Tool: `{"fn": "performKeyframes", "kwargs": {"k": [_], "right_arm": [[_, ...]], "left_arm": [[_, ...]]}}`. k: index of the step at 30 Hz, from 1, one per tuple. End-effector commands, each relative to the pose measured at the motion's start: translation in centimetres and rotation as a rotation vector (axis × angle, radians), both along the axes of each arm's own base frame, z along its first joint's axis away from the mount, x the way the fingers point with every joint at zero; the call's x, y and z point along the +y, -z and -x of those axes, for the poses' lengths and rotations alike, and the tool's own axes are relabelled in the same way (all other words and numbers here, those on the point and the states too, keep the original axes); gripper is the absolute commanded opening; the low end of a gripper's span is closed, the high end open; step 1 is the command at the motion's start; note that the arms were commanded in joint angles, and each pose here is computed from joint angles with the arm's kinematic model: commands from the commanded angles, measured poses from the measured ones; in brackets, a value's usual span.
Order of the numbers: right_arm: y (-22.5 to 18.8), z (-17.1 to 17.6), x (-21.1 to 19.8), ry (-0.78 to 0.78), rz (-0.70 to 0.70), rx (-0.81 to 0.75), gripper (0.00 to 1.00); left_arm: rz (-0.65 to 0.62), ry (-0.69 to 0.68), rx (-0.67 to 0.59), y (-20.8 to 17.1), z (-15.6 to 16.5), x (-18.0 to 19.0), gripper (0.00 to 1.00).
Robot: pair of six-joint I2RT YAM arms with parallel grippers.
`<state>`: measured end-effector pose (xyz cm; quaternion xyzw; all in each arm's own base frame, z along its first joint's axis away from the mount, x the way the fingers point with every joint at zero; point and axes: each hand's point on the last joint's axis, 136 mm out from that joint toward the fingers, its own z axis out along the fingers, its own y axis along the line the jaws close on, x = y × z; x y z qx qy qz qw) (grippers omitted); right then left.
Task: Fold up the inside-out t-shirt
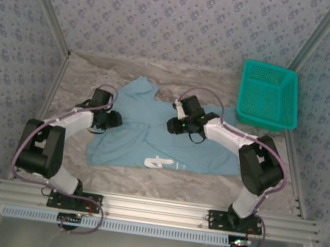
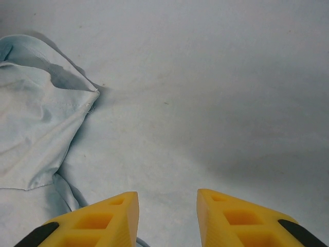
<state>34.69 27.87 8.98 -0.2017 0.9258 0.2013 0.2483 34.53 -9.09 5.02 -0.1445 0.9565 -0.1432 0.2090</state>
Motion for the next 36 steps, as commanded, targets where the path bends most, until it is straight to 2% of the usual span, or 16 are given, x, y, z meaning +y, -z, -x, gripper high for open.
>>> {"fn": "performKeyframes", "kwargs": {"k": [1, 14, 20, 22, 25, 29, 36], "right_arm": [[-0.4, 0.1, -0.2, -0.013, 0.004, -0.013, 0.36], [-0.3, 0.1, -0.4, -0.007, 0.008, -0.01, 0.37], [-0.4, 0.2, -0.5, -0.005, 0.01, -0.009, 0.37], [-0.5, 0.3, -0.5, -0.007, 0.009, -0.01, 0.37], [-1.1, 0.4, -0.2, -0.029, -0.001, -0.028, 0.37], [-1.9, 0.9, 2.9, -0.086, -0.078, -0.024, 0.38], [-1.1, -0.5, 9.4, -0.081, -0.2, 0.017, 0.39]], "left_arm": [[0.022, 0.033, -0.021, -0.6, -1.3, -0.9, 0.35], [0.008, 0.036, -0.004, 0.0, -1.7, -0.8, 0.12], [-0.071, 0.025, -0.002, -0.2, -1.6, 0.5, 0.1], [-0.095, 0.015, -0.015, -0.6, -1.4, 1.0, 0.11], [-0.121, 0.0, -0.029, -1.2, -0.6, 1.7, 0.21], [-0.115, -0.002, -0.037, -1.2, 0.5, 1.9, 0.32], [-0.107, 0.017, -0.025, -0.1, 0.5, 1.7, 0.33]]}}
